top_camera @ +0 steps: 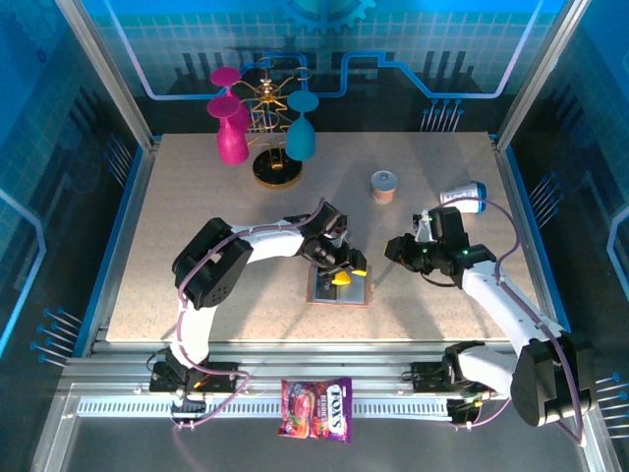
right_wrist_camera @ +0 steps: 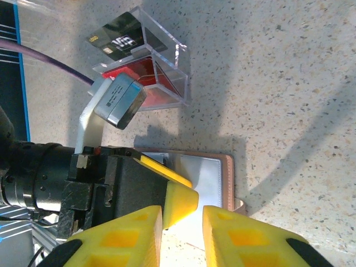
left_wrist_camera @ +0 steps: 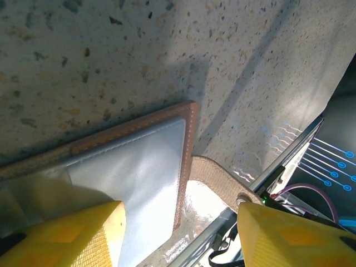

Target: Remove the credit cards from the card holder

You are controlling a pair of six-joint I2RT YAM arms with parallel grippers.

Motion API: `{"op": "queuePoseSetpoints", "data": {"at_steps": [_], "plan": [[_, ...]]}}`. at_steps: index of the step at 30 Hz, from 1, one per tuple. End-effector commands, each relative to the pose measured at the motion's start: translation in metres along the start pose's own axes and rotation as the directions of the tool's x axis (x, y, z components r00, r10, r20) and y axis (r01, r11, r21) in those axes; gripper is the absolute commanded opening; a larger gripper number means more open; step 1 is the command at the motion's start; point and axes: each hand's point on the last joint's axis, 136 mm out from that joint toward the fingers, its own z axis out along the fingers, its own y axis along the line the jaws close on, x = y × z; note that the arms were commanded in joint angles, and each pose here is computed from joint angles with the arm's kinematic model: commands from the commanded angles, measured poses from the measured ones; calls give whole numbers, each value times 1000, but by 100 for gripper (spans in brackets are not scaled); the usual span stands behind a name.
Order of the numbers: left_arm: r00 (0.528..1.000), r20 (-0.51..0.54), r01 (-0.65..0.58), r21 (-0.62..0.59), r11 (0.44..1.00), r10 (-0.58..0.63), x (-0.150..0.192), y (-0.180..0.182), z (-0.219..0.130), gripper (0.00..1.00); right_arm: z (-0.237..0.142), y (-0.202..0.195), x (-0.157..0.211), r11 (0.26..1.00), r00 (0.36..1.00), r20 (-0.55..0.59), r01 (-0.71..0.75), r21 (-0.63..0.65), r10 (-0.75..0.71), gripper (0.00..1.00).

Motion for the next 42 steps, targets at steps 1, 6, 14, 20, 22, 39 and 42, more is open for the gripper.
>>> {"op": "queuePoseSetpoints", "data": {"at_steps": [1, 6, 14, 20, 22, 39, 42], "plan": [[999, 35, -30, 28, 999, 29, -2, -21, -17, 57, 2, 3, -1, 999, 1000, -8, -19, -30, 19, 27], [997, 66, -30, 37, 999, 28, -5, -23, -29, 57, 8, 9, -1, 999, 1000, -25, -18, -47, 17, 26], [994, 109, -11, 44, 999, 6, -8, -15, -48, 56, 25, 22, 0, 998, 998, -62, -8, -66, 4, 25], [989, 147, 18, 45, 999, -25, -8, 0, -62, 56, 43, 36, 4, 997, 993, -114, 15, -80, -24, 25], [987, 158, 30, 45, 999, -37, -7, 6, -67, 56, 50, 41, 7, 996, 991, -132, 23, -84, -34, 25], [966, 227, 109, 65, 992, -122, -3, 40, -88, 55, 86, 78, 18, 989, 970, -225, 61, -135, -90, 25], [965, 230, 114, 66, 991, -126, -5, 41, -88, 55, 88, 79, 18, 989, 969, -229, 61, -135, -91, 25]]}}
